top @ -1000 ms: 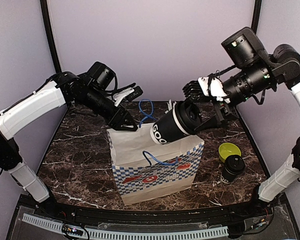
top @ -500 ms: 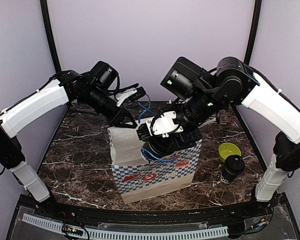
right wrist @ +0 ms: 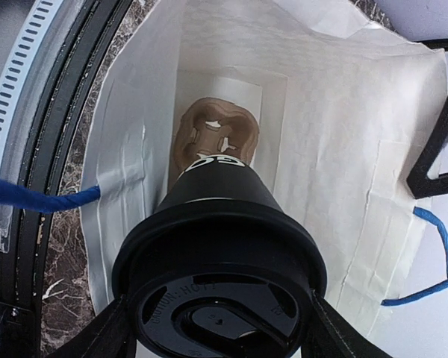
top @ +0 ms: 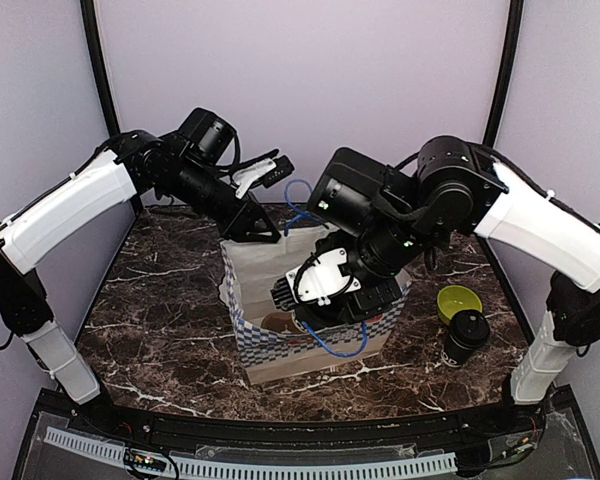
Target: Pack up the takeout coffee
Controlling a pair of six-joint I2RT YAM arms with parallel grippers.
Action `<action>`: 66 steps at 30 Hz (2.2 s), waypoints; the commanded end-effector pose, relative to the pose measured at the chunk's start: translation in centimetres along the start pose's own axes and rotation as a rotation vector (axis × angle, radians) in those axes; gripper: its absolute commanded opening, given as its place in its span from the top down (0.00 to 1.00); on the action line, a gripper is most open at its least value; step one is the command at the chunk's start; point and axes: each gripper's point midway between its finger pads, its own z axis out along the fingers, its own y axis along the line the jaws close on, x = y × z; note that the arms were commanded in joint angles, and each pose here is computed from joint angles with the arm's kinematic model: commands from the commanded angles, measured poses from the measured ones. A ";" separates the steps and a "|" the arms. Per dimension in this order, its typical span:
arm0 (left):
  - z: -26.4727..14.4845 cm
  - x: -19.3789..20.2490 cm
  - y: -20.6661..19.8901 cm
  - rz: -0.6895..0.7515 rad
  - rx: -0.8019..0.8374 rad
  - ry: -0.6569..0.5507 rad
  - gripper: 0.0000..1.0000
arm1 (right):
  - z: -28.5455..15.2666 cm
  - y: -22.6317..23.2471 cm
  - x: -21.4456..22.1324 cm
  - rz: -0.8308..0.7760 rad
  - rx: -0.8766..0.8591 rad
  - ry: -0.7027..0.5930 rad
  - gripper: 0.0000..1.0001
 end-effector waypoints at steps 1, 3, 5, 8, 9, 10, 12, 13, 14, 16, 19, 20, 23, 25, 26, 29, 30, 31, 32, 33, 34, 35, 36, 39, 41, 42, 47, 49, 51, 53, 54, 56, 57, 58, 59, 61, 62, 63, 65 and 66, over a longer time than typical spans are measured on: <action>-0.7 -1.2 -1.0 0.029 0.008 -0.030 0.61 | -1.4 1.0 0.0 0.026 0.021 -0.016 0.58; -1.0 -1.3 -1.4 0.042 -0.001 -0.034 0.49 | -1.4 1.8 0.0 0.022 0.018 -0.009 0.58; -1.8 -1.6 -1.9 0.059 -0.009 -0.058 0.42 | -1.4 2.7 0.3 0.009 0.015 0.006 0.59; -3.5 -2.3 -2.8 0.078 -0.006 -0.123 0.33 | -0.9 4.0 0.8 -0.014 0.006 0.037 0.59; -4.6 -2.9 -3.6 0.096 0.009 -0.171 0.32 | -0.9 4.4 0.9 -0.022 0.006 0.042 0.59; -5.1 -3.2 -4.1 0.100 0.028 -0.197 0.29 | -0.9 4.7 0.9 -0.035 0.007 0.048 0.59; -7.5 -4.1 -5.5 0.131 0.045 -0.289 0.26 | -0.8 5.5 0.9 -0.062 0.005 0.057 0.59; -7.7 -4.4 -5.7 0.142 0.052 -0.317 0.24 | -0.6 6.0 0.9 -0.076 -0.002 0.063 0.60; -8.7 -4.6 -6.4 0.156 0.066 -0.350 0.23 | -0.4 6.7 0.9 -0.091 -0.013 0.069 0.60; -9.5 -4.8 -7.1 0.177 0.085 -0.392 0.21 | 0.2 8.0 0.9 -0.120 -0.036 0.088 0.61; -10.0 -4.9 -7.8 0.194 0.113 -0.422 0.20 | 0.9 9.3 1.1 -0.146 -0.056 0.112 0.61; -10.2 -5.0 -7.9 0.197 0.113 -0.431 0.20 | 1.0 9.2 1.1 -0.151 -0.053 0.117 0.61; -9.5 -4.6 -7.0 0.198 0.069 -0.428 0.20 | 0.8 8.6 0.7 -0.147 -0.029 0.114 0.61; -8.8 -4.3 -5.8 0.197 0.011 -0.419 0.19 | 0.9 8.2 0.9 -0.156 0.002 0.135 0.61; -8.3 -4.0 -5.1 0.193 -0.018 -0.408 0.19 | 1.1 8.0 1.2 -0.166 0.029 0.153 0.62; -7.3 -3.5 -4.1 0.201 -0.062 -0.386 0.19 | 2.0 8.2 2.3 -0.236 0.078 0.198 0.63; -6.9 -3.3 -3.8 0.200 -0.068 -0.376 0.19 | 2.1 8.4 2.4 -0.256 0.091 0.200 0.63; -6.6 -3.2 -3.3 0.199 -0.083 -0.368 0.19 | 2.2 8.7 2.5 -0.275 0.095 0.204 0.63; -6.3 -3.0 -3.0 0.197 -0.091 -0.363 0.19 | 2.2 9.0 2.6 -0.288 0.099 0.205 0.63; -6.2 -2.9 -2.4 0.189 -0.116 -0.360 0.19 | 2.3 9.4 2.7 -0.299 0.101 0.210 0.63; -6.1 -2.8 -1.9 0.182 -0.131 -0.362 0.19 | 2.2 9.6 2.9 -0.307 0.104 0.210 0.63; -6.5 -2.9 -1.6 0.177 -0.152 -0.372 0.19 | 2.2 9.7 2.9 -0.312 0.109 0.211 0.62; -6.6 -2.8 -1.2 0.173 -0.168 -0.384 0.19 | 2.2 9.7 3.1 -0.316 0.123 0.216 0.62; -8.4 -3.0 -1.3 0.182 -0.183 -0.461 0.19 | 2.4 8.6 3.2 -0.318 0.204 0.234 0.62; -9.2 -3.4 -1.6 0.192 -0.178 -0.516 0.18 | 2.5 8.0 3.1 -0.323 0.244 0.242 0.62; -9.0 -3.0 -1.3 0.186 -0.179 -0.514 0.18 | 2.7 7.7 2.9 -0.322 0.264 0.240 0.62; -8.7 -2.5 -0.8 0.166 -0.179 -0.524 0.18 | 3.7 7.0 3.1 -0.293 0.268 0.246 0.62; -8.6 -2.3 -0.7 0.159 -0.173 -0.528 0.18 | 4.1 7.0 3.2 -0.275 0.242 0.239 0.62; -8.7 -2.2 -0.8 0.160 -0.168 -0.534 0.18 | 4.4 7.0 3.5 -0.268 0.227 0.239 0.62; -8.9 -2.2 -1.0 0.162 -0.163 -0.540 0.18 | 4.9 7.1 3.9 -0.267 0.220 0.244 0.62; -9.0 -2.1 -1.0 0.162 -0.163 -0.542 0.18 | 5.0 7.2 4.0 -0.265 0.216 0.243 0.63; -9.0 -2.0 -1.0 0.163 -0.167 -0.543 0.18 | 5.0 7.6 4.0 -0.262 0.202 0.226 0.63; -8.9 -1.9 -0.9 0.162 -0.170 -0.541 0.18 | 5.1 7.8 4.1 -0.264 0.199 0.221 0.63; -8.9 -1.9 -0.8 0.161 -0.172 -0.540 0.18 | 5.2 8.0 4.2 -0.268 0.194 0.219 0.63; -8.8 -1.9 -0.7 0.160 -0.172 -0.538 0.18 | 5.2 8.3 4.3 -0.273 0.186 0.216 0.63; -8.7 -1.8 -0.7 0.158 -0.170 -0.536 0.18 | 5.2 8.6 4.4 -0.286 0.178 0.204 0.63; -8.6 -1.8 -0.7 0.158 -0.169 -0.535 0.18 | 5.2 8.7 4.4 -0.293 0.178 0.201 0.63; -8.6 -1.7 -0.7 0.157 -0.167 -0.534 0.18 | 5.2 8.7 4.4 -0.293 0.180 0.193 0.63; -8.5 -1.6 -0.7 0.158 -0.165 -0.534 0.17 | 5.3 9.3 4.4 -0.292 0.167 0.181 0.63; -8.4 -1.5 -0.6 0.157 -0.166 -0.533 0.17 | 5.4 9.3 4.4 -0.295 0.176 0.188 0.63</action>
